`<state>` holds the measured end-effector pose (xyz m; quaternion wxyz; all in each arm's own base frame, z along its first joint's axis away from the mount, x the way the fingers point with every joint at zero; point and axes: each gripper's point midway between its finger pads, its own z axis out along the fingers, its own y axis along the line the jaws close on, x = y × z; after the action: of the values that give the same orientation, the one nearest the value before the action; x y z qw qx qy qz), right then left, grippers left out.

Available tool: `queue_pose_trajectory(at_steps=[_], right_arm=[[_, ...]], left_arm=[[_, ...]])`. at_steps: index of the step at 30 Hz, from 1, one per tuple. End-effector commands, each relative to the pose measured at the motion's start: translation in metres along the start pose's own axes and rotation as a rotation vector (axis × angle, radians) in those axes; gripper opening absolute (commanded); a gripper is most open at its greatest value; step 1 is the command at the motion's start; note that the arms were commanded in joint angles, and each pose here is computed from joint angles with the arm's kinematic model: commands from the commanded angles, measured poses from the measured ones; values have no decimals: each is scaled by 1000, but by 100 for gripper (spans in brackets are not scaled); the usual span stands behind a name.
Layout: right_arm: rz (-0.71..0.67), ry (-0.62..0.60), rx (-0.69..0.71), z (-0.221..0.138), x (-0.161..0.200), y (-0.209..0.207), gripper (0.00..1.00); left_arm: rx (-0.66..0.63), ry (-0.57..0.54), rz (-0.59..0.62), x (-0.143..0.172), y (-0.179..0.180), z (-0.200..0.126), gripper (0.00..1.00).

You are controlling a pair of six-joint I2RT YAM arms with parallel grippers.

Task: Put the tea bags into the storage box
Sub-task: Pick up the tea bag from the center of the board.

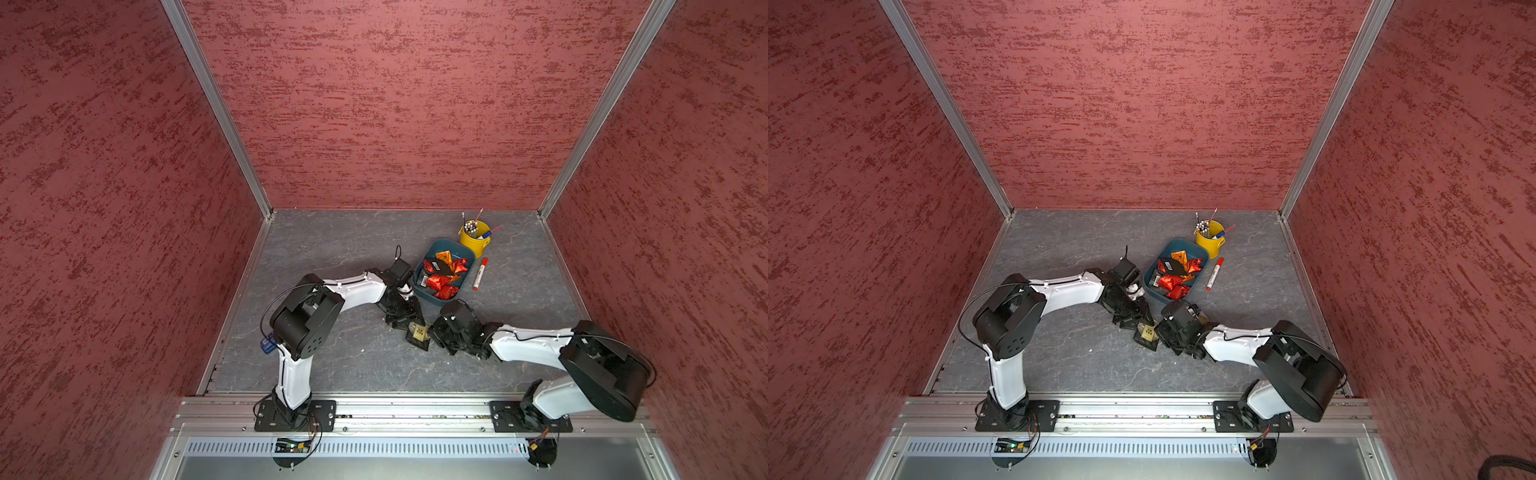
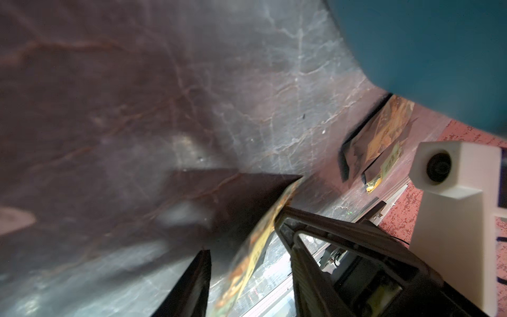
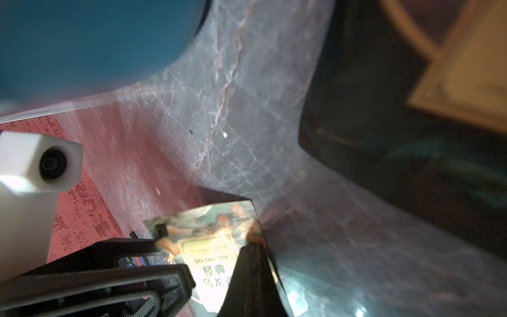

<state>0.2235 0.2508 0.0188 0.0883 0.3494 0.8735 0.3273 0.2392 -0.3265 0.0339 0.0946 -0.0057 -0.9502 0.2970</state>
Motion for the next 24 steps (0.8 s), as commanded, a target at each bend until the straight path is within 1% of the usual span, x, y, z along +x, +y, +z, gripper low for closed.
queue_pose_trajectory(at_steps=[1,3,7,10,17,22,23,24], right_arm=[[4,19,129,4,6,-36,0],[5,16,131,4,5,-36,0],[4,10,124,3,5,-35,0],[4,4,126,2,3,-35,0],[-9,-7,112,-1,2,-32,0],[-75,-64,-3,-22,-6,0,0],[-87,-76,-23,-27,-7,6,2],[-102,-89,-40,-33,-9,12,8]], left_arm=[[33,-17,19,0,-10,-3,51],[35,-22,19,0,-11,-4,49],[26,-22,16,1,-9,-5,40],[20,-28,14,2,-9,-7,36],[8,-25,8,5,-7,-7,17],[-8,-23,14,10,-6,-9,1],[-10,-23,14,11,-6,-10,0],[-14,-26,14,11,-5,-11,0]])
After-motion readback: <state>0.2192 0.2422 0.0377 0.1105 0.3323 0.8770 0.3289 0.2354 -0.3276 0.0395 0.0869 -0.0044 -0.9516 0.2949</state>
